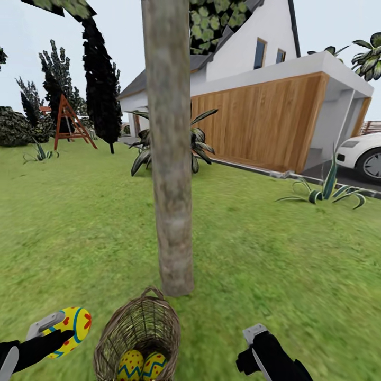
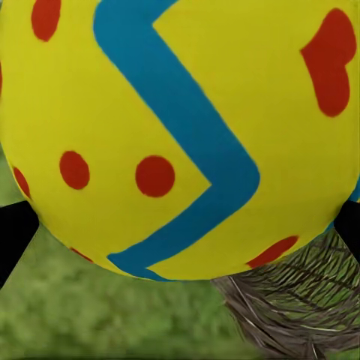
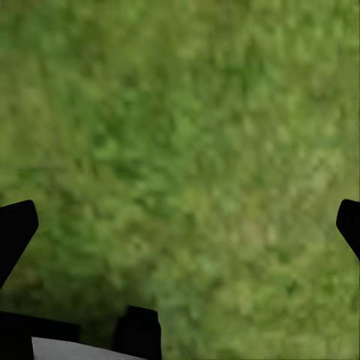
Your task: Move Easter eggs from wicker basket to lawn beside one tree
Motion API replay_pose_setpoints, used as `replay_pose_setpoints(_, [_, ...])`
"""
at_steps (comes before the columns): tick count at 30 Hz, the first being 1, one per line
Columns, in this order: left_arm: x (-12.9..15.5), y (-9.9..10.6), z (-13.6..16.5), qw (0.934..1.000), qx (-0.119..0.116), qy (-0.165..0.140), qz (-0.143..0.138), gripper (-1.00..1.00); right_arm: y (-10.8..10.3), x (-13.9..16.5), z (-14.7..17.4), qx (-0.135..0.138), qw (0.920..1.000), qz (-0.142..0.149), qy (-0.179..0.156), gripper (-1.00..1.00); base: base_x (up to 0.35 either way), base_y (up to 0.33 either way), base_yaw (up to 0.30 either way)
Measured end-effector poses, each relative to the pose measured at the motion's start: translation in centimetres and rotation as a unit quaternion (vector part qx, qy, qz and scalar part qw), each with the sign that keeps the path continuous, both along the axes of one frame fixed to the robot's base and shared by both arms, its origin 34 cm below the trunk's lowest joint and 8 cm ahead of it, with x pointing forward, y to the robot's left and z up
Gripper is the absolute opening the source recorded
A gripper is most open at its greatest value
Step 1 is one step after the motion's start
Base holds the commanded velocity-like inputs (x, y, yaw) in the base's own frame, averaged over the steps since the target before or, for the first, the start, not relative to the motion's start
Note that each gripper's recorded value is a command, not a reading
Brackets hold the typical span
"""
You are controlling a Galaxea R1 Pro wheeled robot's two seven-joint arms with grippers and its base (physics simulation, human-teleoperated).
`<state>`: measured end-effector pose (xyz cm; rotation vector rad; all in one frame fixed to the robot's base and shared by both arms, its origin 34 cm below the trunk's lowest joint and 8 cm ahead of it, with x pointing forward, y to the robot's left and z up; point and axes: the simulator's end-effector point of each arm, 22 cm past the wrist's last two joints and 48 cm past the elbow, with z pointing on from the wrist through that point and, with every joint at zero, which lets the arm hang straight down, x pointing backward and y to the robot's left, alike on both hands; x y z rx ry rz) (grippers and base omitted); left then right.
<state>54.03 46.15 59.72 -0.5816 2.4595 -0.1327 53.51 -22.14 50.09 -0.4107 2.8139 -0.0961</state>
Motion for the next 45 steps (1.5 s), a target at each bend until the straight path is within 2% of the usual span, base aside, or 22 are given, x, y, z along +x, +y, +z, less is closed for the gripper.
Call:
replay_pose_setpoints(11, [0.0, 0.0, 0.0, 1.0000, 0.000, 0.002, -0.001, -1.00, 0.2, 0.0, 0.0, 0.002, 1.0000, 0.000, 0.001, 1.00, -0.105, 0.129, 0.263])
replay_pose_setpoints(45, [0.6, 0.2, 5.9, 1.0000, 0.000, 0.001, 0.002, -1.00, 0.1, 0.6, 5.8, 0.003, 1.0000, -0.002, 0.003, 1.00, -0.002, 0.005, 0.003])
